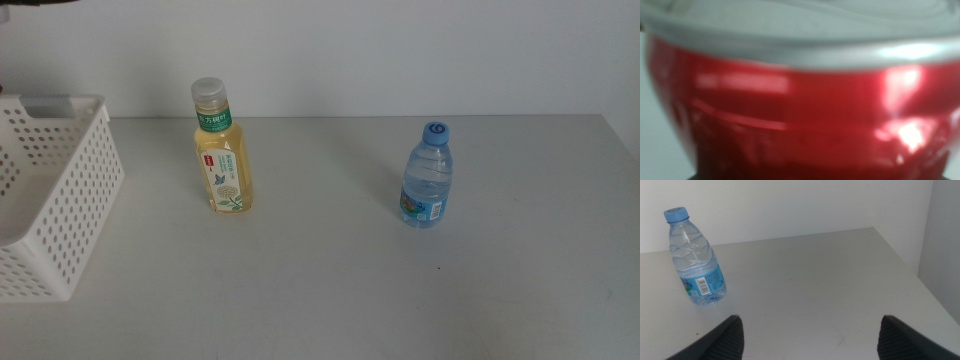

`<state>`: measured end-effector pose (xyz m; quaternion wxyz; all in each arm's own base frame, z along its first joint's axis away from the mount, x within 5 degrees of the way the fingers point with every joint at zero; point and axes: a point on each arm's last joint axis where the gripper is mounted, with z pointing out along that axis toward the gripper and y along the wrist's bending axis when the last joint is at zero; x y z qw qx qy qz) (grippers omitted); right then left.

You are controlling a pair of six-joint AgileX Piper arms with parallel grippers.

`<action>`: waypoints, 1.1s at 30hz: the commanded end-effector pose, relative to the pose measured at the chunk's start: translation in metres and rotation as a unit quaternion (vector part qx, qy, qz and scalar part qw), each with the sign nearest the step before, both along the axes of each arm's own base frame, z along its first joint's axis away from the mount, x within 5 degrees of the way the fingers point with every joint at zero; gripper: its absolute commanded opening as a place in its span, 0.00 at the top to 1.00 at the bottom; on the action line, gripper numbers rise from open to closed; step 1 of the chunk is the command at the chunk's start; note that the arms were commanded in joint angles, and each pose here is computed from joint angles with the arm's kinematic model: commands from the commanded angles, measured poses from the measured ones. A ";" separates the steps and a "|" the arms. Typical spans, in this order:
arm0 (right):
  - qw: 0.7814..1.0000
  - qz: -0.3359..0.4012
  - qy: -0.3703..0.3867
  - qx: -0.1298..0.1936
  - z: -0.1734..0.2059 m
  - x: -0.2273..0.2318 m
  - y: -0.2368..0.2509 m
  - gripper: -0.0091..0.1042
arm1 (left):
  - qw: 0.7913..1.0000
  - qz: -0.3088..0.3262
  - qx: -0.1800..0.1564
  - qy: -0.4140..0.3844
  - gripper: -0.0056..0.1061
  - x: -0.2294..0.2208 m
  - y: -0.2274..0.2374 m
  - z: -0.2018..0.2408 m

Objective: Use arms to grab the bottles and put them into the dustbin to the left of the table.

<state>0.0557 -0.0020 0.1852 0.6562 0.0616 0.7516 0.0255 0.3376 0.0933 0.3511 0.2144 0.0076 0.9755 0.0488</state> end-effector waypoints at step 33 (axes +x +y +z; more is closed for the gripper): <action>0.999 -0.004 -0.052 -0.011 0.011 -0.001 -0.001 0.09 | 0.997 -0.001 0.002 0.075 0.18 0.080 0.033 -0.126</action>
